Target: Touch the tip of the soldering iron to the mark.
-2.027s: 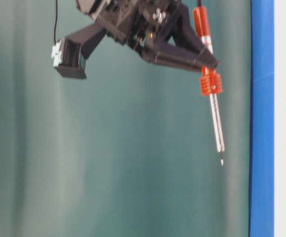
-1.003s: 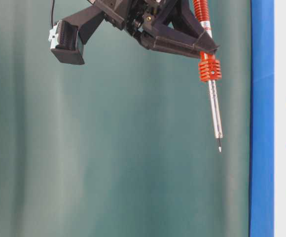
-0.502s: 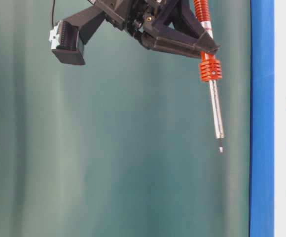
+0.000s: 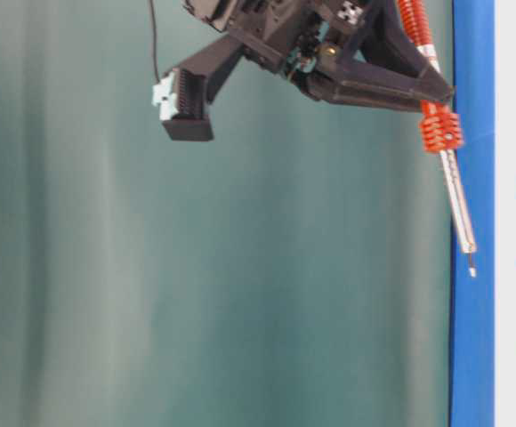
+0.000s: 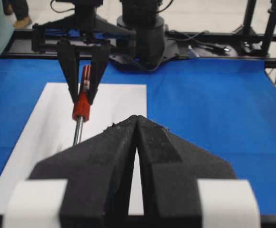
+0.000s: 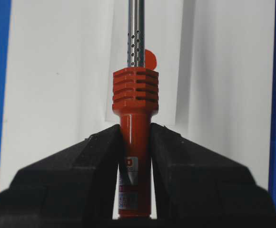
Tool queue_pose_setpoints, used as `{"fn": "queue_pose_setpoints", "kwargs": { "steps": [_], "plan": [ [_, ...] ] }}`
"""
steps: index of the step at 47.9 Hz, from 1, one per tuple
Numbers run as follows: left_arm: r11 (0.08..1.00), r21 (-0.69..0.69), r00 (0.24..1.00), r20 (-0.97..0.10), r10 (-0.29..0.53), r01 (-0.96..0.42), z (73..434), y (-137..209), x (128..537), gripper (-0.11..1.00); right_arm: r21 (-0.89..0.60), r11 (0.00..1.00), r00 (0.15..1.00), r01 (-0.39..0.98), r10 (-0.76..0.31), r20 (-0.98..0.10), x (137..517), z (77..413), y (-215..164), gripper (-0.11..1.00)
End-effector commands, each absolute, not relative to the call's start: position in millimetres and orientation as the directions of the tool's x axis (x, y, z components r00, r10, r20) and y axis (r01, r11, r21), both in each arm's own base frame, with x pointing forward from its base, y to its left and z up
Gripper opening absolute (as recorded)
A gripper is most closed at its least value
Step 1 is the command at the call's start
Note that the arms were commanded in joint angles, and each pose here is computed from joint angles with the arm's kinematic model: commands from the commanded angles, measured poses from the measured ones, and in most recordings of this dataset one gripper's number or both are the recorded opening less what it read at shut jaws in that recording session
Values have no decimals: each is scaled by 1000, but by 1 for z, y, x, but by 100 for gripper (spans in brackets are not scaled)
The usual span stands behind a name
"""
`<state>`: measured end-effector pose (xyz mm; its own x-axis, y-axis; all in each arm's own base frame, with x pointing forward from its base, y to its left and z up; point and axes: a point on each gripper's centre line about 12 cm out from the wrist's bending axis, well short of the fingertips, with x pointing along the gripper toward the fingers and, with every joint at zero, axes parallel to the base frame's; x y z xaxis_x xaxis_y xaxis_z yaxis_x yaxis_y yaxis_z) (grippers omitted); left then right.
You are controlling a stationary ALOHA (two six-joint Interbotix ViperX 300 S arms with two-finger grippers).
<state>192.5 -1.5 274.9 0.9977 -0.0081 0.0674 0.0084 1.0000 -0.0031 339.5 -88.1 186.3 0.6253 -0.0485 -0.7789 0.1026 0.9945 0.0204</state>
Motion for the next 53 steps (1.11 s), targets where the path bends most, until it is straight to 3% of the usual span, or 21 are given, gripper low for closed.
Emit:
{"fn": "queue_pose_setpoints", "kwargs": {
  "steps": [1, 53],
  "plan": [
    [1000, -5, 996, 87, -10, 10, 281, -2, 194, 0, 12, 994, 640, 109, -61, -766, 345, 188, -91, 6],
    [1000, -2, 996, 90, -10, 10, 281, -2, 194, 0, 21, 990, 584, 139, -65, -809, 344, 158, -100, 6]
  ]
}}
